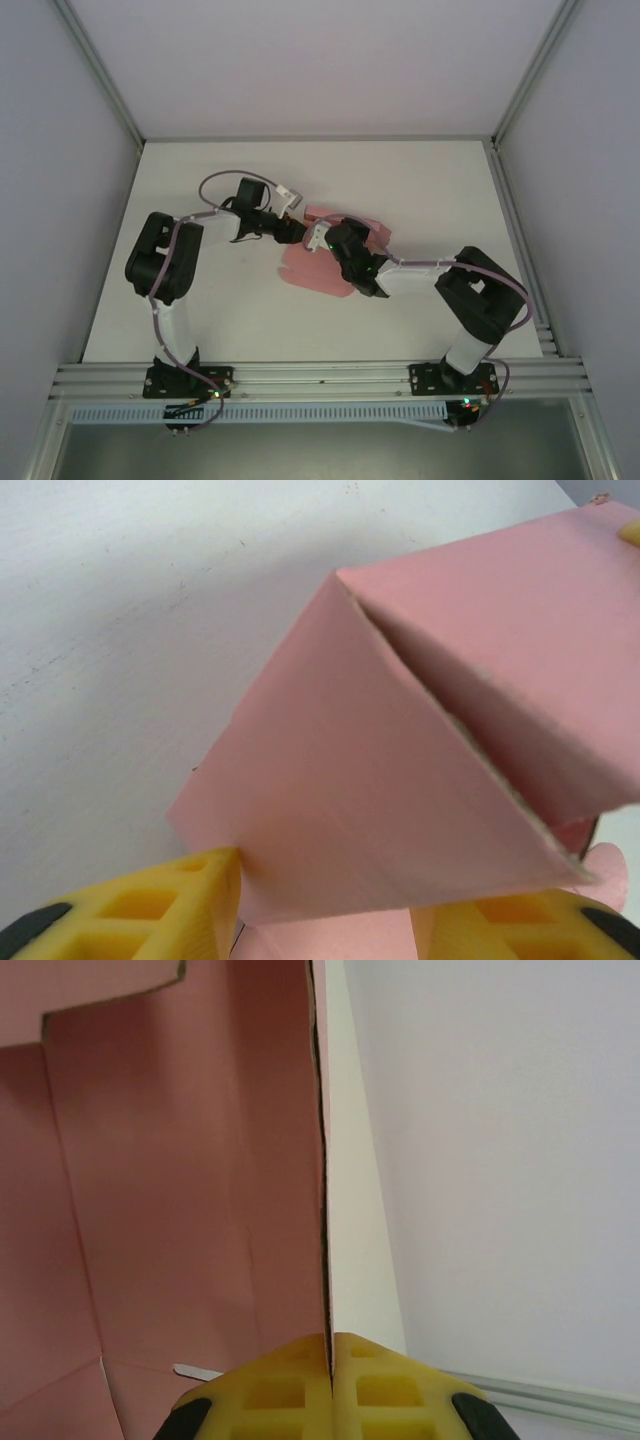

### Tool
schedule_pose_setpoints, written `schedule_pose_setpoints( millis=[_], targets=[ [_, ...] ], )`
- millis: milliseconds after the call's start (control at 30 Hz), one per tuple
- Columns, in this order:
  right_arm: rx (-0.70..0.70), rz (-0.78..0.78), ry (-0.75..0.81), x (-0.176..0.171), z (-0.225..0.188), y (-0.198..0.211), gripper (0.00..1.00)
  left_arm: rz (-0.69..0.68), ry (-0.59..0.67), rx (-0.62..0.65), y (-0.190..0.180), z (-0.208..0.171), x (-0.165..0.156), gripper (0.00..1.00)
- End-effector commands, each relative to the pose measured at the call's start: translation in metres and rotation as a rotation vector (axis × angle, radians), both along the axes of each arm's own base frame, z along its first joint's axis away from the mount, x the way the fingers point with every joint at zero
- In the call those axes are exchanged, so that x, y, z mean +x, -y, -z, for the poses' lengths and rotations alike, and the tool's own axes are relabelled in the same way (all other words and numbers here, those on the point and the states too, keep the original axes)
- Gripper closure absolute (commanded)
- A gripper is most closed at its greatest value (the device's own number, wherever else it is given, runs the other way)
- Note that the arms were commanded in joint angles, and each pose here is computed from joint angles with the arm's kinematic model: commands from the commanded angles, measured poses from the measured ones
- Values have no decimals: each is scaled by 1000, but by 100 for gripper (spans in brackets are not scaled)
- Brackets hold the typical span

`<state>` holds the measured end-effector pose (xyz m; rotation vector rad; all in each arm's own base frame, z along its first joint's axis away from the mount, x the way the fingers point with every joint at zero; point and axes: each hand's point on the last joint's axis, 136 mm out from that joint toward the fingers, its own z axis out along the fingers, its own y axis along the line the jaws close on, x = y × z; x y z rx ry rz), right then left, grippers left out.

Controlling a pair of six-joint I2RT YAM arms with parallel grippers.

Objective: Assemble paper box

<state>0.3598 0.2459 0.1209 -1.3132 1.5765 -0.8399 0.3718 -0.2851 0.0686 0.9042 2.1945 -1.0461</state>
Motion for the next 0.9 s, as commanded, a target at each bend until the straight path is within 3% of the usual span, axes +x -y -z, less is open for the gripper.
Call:
schedule_pose_setpoints(
  millis=[0, 67, 300, 567, 800, 867],
  targets=[
    [62, -41, -50, -13, 8, -12, 100, -48, 71, -5, 9, -9, 10, 54],
    [65, -35, -58, -14, 11, -11, 100, -74, 89, 2, 9, -7, 12, 58],
    [52, -21, -94, -18, 25, -6, 100, -82, 106, -70, 15, -14, 0, 58],
    [-162, -42, -90, -25, 50, 15, 100, -7, 107, -147, 19, -21, -23, 59],
    [-138, -36, -78, -32, 43, 16, 100, -1, 141, -146, 19, -26, -28, 49],
    [-123, -41, -74, -34, 41, 12, 100, -9, 158, -138, 22, -26, -26, 52]
  ],
)
